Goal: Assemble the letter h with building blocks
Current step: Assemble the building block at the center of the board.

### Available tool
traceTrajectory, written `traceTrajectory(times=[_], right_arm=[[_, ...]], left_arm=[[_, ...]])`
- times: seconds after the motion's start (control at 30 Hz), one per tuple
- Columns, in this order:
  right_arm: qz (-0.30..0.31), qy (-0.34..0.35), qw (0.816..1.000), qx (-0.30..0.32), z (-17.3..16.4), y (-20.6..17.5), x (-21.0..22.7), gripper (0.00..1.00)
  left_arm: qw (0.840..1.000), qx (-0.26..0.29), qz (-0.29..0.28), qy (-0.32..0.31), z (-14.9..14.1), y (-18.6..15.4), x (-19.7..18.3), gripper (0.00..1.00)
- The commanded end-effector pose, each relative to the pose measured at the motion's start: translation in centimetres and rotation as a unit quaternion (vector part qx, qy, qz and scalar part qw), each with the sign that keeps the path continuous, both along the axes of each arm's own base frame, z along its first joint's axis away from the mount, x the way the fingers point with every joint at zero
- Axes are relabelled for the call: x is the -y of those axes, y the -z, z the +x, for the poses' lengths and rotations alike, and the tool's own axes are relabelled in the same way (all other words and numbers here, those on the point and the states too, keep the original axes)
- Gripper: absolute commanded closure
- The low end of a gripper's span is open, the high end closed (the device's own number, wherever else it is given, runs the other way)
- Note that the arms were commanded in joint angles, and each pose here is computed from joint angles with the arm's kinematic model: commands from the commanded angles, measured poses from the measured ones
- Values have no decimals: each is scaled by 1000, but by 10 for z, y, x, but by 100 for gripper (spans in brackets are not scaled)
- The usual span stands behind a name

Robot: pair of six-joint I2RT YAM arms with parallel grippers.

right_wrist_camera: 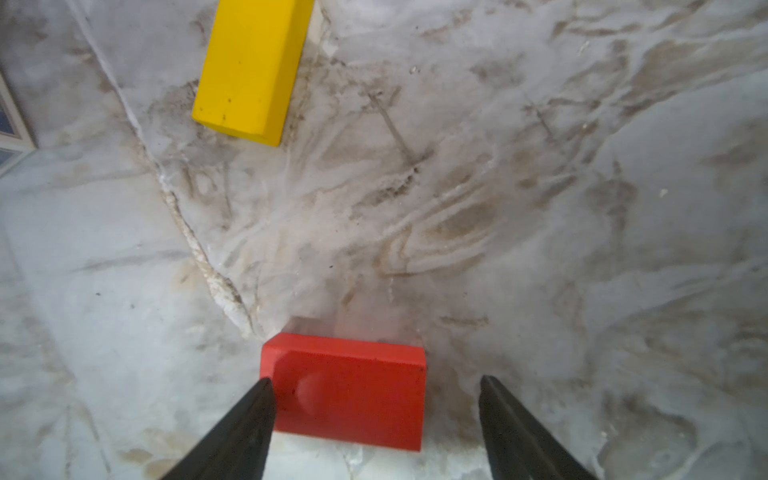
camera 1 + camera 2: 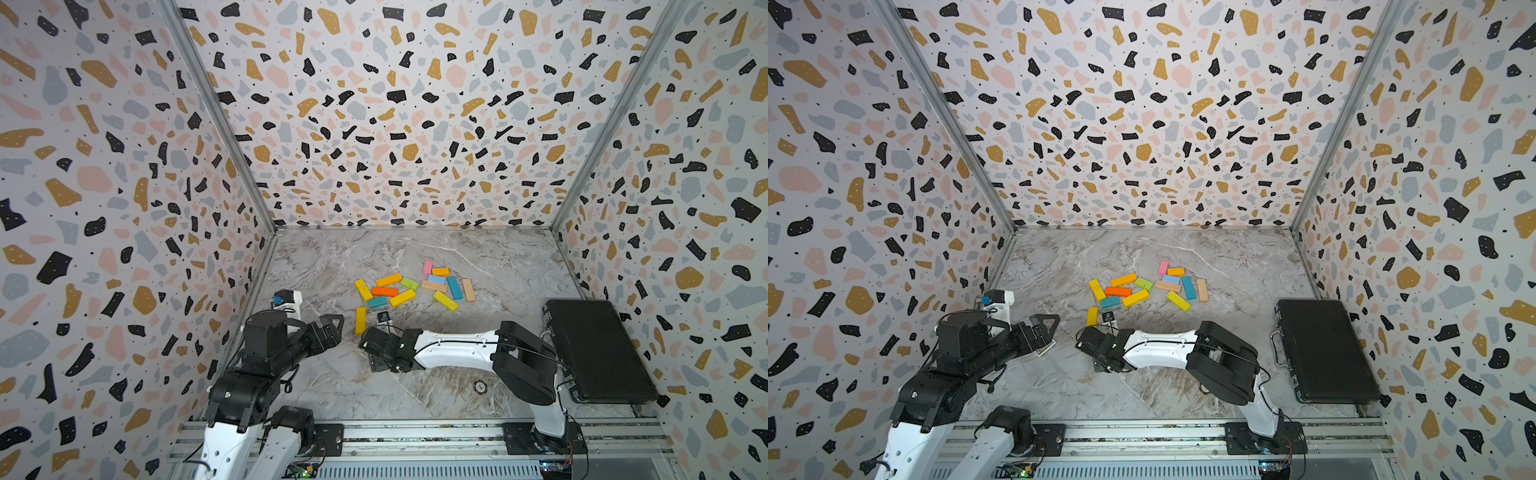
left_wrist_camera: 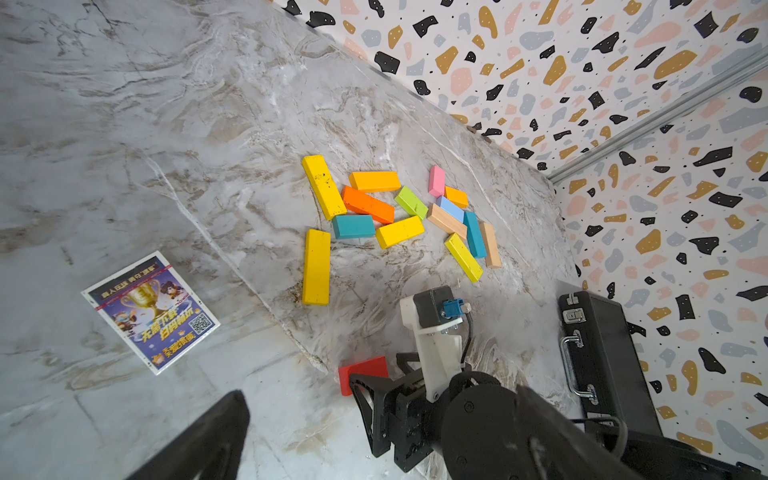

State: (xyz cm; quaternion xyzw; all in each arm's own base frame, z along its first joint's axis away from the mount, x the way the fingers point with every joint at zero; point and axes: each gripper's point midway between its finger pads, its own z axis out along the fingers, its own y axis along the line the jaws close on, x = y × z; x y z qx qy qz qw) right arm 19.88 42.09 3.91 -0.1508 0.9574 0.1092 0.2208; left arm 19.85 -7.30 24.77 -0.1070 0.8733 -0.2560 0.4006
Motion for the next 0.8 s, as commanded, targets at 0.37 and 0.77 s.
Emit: traceTrajectory(times=[0.37,0.77], right_arm=[[-11,19,1000,-17,-10,2,-13,24],[-21,39,999,-7,-3,3,-20,41]], left_arm=[[999,24,20,-6,-2,-15,-7,1],[999,27,30,-13,-3,-17,-11,1]])
